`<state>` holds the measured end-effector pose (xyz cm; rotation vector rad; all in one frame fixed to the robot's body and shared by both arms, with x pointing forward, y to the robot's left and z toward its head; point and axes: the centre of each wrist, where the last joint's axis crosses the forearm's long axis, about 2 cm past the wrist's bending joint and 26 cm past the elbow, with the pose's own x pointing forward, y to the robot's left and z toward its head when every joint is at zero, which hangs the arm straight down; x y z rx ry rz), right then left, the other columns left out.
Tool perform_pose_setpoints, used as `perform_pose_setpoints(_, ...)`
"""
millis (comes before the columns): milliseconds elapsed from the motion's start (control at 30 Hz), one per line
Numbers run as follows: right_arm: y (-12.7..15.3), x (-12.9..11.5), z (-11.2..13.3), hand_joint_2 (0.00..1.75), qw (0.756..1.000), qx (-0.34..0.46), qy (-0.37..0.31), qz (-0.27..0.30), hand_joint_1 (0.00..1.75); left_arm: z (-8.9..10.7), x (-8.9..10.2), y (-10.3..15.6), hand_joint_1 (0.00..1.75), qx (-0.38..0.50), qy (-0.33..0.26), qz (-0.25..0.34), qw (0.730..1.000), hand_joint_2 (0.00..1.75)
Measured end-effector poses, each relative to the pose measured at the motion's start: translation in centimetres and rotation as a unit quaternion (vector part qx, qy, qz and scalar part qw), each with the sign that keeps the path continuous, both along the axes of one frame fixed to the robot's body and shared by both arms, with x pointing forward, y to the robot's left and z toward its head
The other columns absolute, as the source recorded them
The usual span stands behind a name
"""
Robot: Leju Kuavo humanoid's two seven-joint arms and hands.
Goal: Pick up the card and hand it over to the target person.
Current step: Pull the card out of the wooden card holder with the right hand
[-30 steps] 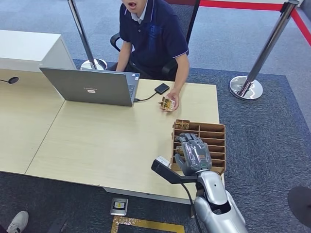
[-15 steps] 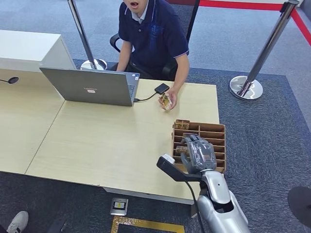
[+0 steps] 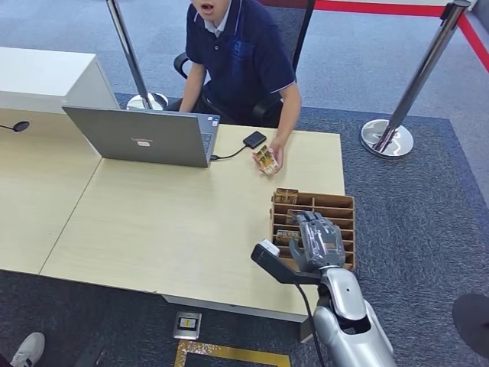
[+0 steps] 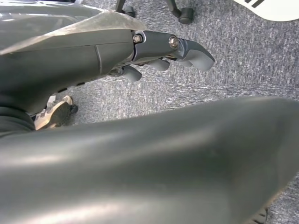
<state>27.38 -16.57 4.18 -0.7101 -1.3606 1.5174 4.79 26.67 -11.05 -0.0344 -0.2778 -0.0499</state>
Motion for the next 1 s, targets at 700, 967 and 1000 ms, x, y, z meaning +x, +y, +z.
perform_pose_setpoints(700,1.0,-1.2,-1.6,1.75,0.999,0.000,0.035,0.026,0.72,0.0,0.1,-0.1,0.00,0.000,0.000,-0.004,1.000,0.00)
perform_pose_setpoints(967,0.8,-0.6,-1.2,1.75,0.999,0.005,0.029,0.016,0.75,0.0,-0.1,-0.1,0.00,0.000,0.002,-0.005,1.000,0.00)
perform_pose_setpoints(1000,0.7,-0.6,-1.2,1.75,1.000,0.005,0.028,0.014,0.76,0.0,-0.1,-0.1,0.00,0.000,0.002,-0.006,1.000,0.00)
